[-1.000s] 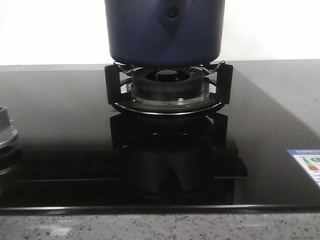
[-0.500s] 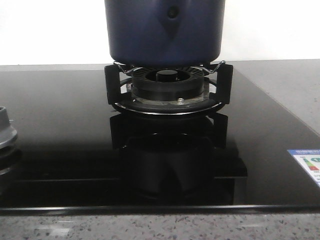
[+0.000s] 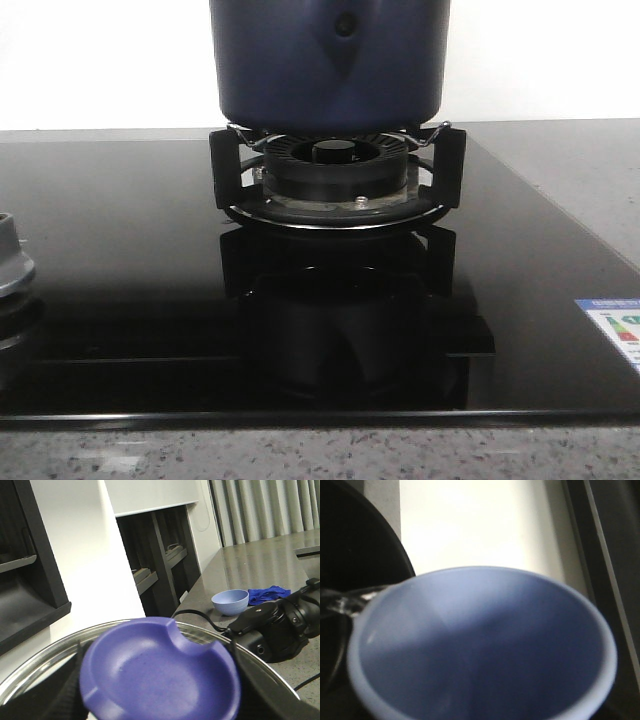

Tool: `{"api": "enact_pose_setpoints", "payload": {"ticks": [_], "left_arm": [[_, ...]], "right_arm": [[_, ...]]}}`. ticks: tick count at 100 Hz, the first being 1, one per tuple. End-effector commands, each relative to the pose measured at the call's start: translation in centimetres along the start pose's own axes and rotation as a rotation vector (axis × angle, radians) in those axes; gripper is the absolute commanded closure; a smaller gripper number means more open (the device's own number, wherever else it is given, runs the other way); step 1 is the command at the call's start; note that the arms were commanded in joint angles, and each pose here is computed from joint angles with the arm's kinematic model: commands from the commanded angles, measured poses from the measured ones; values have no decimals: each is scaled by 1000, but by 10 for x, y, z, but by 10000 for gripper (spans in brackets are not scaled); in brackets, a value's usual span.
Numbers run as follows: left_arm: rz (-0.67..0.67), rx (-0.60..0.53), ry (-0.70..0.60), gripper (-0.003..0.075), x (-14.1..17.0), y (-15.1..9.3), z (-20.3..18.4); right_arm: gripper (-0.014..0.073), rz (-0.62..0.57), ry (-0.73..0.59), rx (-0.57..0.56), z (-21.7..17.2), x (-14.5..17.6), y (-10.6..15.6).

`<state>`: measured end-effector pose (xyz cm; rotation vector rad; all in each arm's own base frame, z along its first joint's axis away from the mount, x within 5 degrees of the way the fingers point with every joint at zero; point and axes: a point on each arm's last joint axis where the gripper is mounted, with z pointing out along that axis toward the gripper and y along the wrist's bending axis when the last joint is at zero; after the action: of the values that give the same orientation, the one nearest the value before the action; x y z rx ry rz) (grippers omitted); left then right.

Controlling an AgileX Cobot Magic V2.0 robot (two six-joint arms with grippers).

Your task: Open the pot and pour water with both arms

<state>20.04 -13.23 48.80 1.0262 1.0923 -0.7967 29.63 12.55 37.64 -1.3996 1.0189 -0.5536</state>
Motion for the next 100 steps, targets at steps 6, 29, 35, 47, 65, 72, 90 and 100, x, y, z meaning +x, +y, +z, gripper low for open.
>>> {"api": "enact_pose_setpoints", "payload": {"ticks": [6, 29, 35, 47, 65, 72, 90, 100], "left_arm": [[-11, -6, -112, 429, -26, -6, -7], [-10, 5, -113, 429, -26, -7, -7], [-10, 5, -113, 429, -26, -7, -7], [-10, 5, -113, 429, -26, -7, -7], [-10, 5, -113, 429, -26, -7, -7], [-10, 5, -113, 429, -26, -7, -7], [-10, 5, -113, 429, -26, -7, -7], [-10, 5, -113, 429, -26, -7, -7]], "right_arm": [[348, -48, 14, 87, -5, -5, -30], [348, -202, 79, 101, -4, -1, -41], [347, -249, 101, 96, -4, 0, -41], [347, -375, 116, 76, -4, 1, -40], [347, -527, 125, 57, -4, 2, -39], [347, -573, 123, 55, -4, 0, -39], [348, -616, 121, 90, -5, -6, -49], [347, -629, 125, 132, -8, -10, -63]]}}
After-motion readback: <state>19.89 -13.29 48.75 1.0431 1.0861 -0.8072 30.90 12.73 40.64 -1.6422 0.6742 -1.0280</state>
